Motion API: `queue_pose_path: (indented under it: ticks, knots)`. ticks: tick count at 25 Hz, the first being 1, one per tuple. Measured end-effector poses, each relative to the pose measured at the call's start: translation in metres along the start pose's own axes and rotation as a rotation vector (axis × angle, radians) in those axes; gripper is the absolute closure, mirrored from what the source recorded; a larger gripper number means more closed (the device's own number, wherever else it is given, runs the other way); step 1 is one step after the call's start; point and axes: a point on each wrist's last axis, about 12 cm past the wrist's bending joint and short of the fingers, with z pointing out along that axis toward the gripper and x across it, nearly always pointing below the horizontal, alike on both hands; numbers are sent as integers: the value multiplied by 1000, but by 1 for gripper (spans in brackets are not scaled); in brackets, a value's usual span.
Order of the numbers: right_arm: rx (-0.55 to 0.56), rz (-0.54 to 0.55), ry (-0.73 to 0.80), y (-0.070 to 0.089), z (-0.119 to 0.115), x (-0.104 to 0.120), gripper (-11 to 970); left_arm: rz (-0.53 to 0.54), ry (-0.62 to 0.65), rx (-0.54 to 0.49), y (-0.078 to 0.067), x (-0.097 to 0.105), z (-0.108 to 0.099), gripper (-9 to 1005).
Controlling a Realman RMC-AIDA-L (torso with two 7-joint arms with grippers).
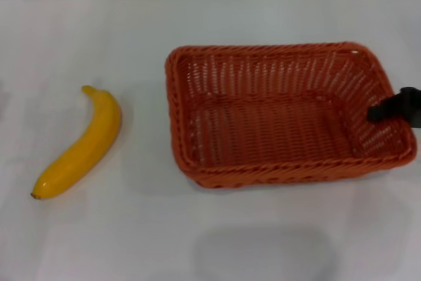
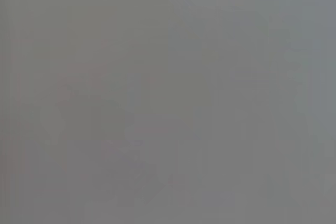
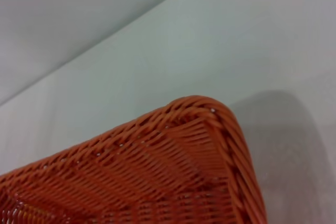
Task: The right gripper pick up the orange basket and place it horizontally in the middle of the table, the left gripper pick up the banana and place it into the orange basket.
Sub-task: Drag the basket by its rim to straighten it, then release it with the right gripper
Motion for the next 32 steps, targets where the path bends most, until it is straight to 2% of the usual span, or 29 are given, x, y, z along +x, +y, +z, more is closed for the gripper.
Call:
queue_pose_path:
  ticks: [8, 14, 20, 24, 30, 32]
  knots:
    - [-49, -66, 25, 8, 1, -1, 834, -11, -1, -4, 0, 0, -2, 106]
    - [-47, -86, 45, 5, 0, -1, 724, -19, 1, -1, -2, 1, -2, 107]
    - [-53, -106, 88, 4, -7, -4, 530, -25, -1, 4, -4, 2, 0, 107]
    - [-85, -128, 137, 11, -13, -6, 439, -27, -3, 8, -5, 2, 2, 107]
    - [-116, -151, 241, 20, -8, 4, 303, -34, -14, 27, -10, 2, 10, 108]
    - [-115, -157, 261, 20, -7, 7, 167, -37, -15, 30, -11, 2, 11, 108]
